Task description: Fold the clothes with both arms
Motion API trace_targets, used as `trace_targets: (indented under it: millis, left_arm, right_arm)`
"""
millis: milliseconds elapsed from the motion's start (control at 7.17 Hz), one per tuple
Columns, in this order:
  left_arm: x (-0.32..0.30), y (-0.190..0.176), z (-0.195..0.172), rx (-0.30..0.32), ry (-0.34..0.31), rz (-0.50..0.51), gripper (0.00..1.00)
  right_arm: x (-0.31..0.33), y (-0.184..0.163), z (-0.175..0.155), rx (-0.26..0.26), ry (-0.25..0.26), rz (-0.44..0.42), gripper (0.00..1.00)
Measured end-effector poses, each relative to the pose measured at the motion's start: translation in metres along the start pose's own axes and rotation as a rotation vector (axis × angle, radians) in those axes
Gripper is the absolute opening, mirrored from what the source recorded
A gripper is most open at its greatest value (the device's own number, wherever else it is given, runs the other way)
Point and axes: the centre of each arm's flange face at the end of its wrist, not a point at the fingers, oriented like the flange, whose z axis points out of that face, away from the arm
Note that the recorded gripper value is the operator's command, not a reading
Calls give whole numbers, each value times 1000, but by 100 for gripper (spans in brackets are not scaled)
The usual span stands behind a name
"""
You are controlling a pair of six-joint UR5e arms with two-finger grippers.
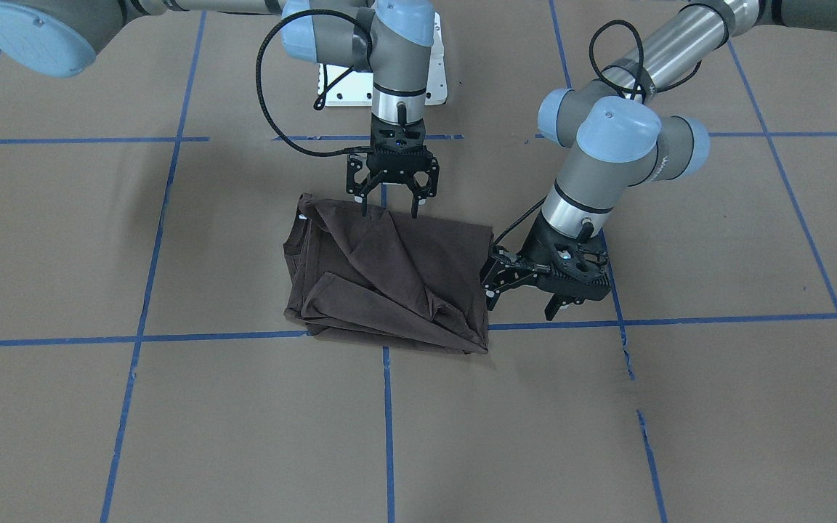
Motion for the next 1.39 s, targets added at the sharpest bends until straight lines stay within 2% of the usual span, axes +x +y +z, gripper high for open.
trace_targets:
  millis: [279,697,837,976,1115,1394]
  left_arm:
    - [-2,1,0,-2,-1,-1,100]
    - [-2,2,-1,-2,0,0,100]
    - [-2,2,-1,-2,0,0,100]
    - [-2,2,-1,-1,-1,-1,100]
    - [-3,2,0,-2,-1,-1,100]
    - [-3,3,0,-2,-1,-2,100]
  right_arm:
    - [-10,5,15,-16,30,11,47]
    - [-8,18,25,-66,51,-3,49]
    - [-7,22,28,-77,55,-7,45]
    - [-5,25,30,-84,59,-9,11]
    - [-4,26,30,-86,59,-10,0]
    - [-2,22,30,-82,60,-7,0]
